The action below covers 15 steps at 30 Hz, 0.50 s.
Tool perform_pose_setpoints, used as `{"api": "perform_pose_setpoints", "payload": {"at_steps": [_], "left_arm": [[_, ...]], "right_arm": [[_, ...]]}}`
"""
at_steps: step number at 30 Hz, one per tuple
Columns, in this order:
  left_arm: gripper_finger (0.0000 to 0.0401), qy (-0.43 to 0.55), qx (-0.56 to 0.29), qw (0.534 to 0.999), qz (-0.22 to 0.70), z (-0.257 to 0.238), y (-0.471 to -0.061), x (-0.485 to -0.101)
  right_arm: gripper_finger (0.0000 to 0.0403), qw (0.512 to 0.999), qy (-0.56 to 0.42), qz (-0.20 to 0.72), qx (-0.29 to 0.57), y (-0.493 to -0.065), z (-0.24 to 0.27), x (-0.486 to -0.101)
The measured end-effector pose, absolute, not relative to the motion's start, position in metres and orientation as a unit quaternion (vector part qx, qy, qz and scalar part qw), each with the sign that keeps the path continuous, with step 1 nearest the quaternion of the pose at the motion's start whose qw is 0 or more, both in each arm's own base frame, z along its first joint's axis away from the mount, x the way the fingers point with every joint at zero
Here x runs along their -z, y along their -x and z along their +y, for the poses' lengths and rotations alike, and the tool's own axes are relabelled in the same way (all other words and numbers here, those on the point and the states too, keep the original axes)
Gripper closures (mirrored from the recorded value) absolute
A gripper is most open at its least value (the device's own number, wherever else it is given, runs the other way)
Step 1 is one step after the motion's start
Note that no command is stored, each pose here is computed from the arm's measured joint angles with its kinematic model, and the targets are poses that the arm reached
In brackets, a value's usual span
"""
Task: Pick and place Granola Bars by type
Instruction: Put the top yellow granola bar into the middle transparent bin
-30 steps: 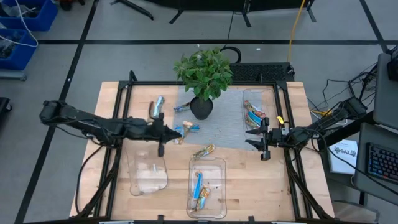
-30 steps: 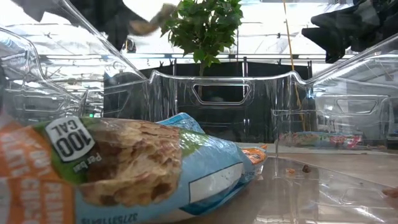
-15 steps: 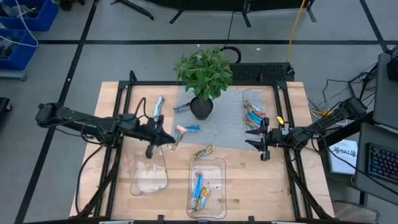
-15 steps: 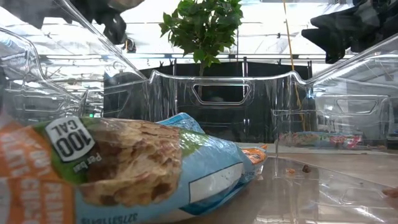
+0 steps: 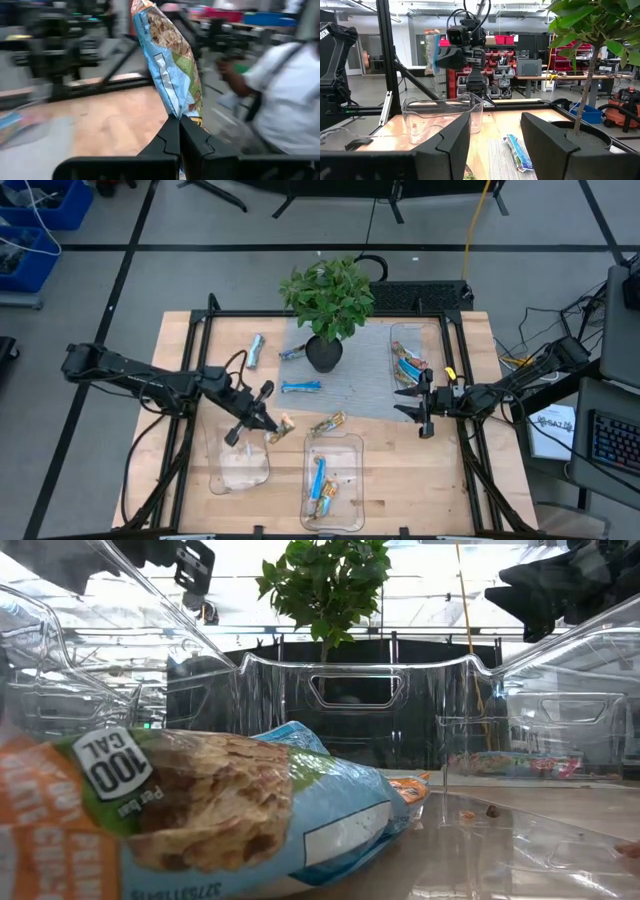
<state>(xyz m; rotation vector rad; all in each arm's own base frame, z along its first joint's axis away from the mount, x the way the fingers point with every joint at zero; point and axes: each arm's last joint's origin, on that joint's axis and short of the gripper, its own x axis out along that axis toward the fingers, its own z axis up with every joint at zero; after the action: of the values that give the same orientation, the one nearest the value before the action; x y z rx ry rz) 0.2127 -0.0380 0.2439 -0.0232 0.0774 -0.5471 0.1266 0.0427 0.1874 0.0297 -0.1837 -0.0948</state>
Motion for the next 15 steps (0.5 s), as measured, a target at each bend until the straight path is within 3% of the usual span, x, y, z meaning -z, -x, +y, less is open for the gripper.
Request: {"api": "perform_pose_setpoints", "payload": {"at_steps": [8,15], "left_arm": [[0.0400,0.041,0.029,0.999,-0.003,-0.021,-0.218,-0.251],[0.0400,0.053,-0.199,0.979,-0.007,-0.012,-0.215,-0.250]], "right_arm": [[0.0236,0.995,-0.015,-0.092,0.047,-0.127,0.043,-0.187],[0.0236,0.995,-0.015,-0.092,0.047,-0.127,0.043,-0.187]]}}
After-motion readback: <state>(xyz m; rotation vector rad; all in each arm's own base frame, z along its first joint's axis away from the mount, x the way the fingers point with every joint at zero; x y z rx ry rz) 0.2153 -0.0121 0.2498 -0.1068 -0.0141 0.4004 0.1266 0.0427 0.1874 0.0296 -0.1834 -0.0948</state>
